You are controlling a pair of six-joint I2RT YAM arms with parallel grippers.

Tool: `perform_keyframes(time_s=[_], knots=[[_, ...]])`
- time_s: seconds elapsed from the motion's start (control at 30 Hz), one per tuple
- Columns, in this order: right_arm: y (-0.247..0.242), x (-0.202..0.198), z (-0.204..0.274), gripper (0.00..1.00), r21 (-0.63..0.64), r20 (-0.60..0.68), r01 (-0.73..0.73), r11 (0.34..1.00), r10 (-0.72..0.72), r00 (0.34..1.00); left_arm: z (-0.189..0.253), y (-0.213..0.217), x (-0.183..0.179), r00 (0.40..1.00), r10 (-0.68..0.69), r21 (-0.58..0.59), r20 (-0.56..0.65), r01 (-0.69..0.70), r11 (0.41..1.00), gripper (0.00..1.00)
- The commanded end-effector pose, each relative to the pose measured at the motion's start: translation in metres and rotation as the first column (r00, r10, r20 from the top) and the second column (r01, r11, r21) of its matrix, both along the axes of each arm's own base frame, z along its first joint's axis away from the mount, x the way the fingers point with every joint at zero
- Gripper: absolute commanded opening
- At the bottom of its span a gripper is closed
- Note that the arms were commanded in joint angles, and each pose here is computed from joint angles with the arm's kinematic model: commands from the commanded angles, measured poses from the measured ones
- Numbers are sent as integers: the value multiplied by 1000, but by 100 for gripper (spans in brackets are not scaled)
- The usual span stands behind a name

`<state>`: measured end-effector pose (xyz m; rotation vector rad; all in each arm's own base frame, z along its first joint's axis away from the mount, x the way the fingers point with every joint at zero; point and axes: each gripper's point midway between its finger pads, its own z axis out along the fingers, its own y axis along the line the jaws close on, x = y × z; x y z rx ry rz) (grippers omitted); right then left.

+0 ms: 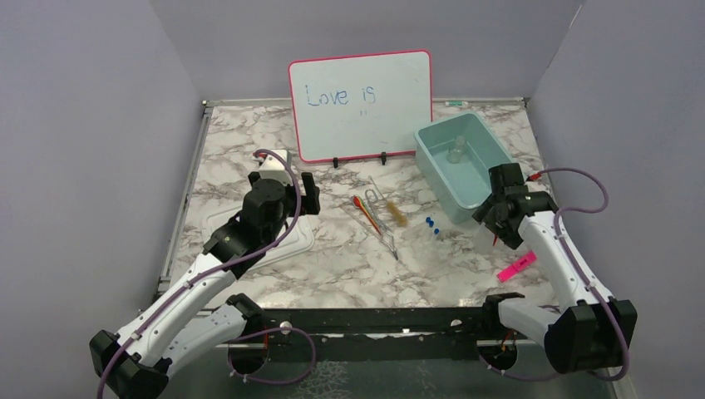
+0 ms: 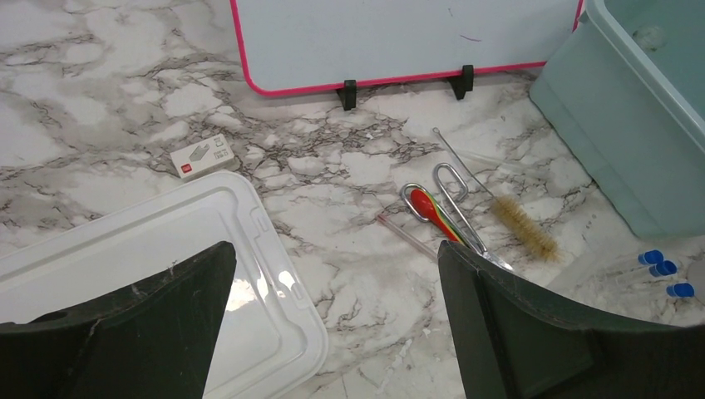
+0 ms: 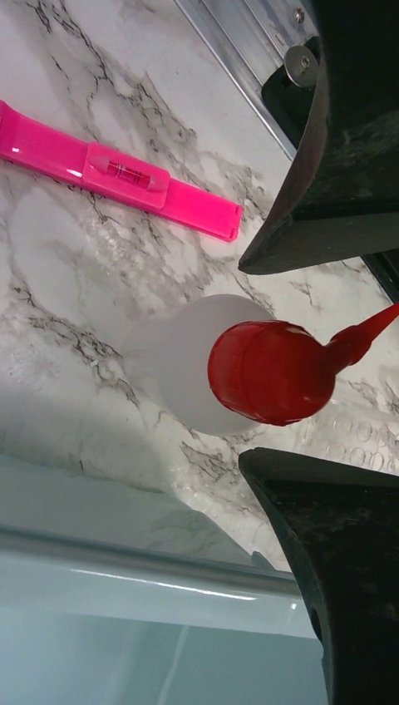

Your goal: Organize the chemistry lab equipment

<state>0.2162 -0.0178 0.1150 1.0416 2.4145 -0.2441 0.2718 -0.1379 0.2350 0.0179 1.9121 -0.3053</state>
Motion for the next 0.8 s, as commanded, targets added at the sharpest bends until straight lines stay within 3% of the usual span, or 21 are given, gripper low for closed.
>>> perform_keyframes(time_s=[0.0, 0.13, 0.3, 0.37, 0.53, 0.77], knots=[[-2, 9, -7, 79, 9, 37, 67, 998, -67, 997, 11, -2, 3, 1000, -6, -16, 26, 6, 1000, 94], [0, 7, -13, 71, 21, 39, 73, 997, -73, 997, 10, -3, 4, 1000, -7, -15, 22, 8, 1000, 94], [-4, 6, -3, 47, 11, 66, 94, 996, -95, 993, 9, -4, 4, 1000, -10, -14, 19, 10, 1000, 94], [-9, 7, 11, 42, -8, 109, 108, 994, -107, 988, 10, -4, 4, 1000, -10, -15, 20, 10, 1000, 94], [-24, 10, 62, 41, -68, 235, 141, 988, -121, 964, 9, -5, 3, 1000, -15, -17, 16, 16, 1000, 94], [-39, 9, 127, 41, -144, 316, 158, 977, -105, 943, 9, -6, 3, 1000, -20, -20, 16, 21, 1000, 94]])
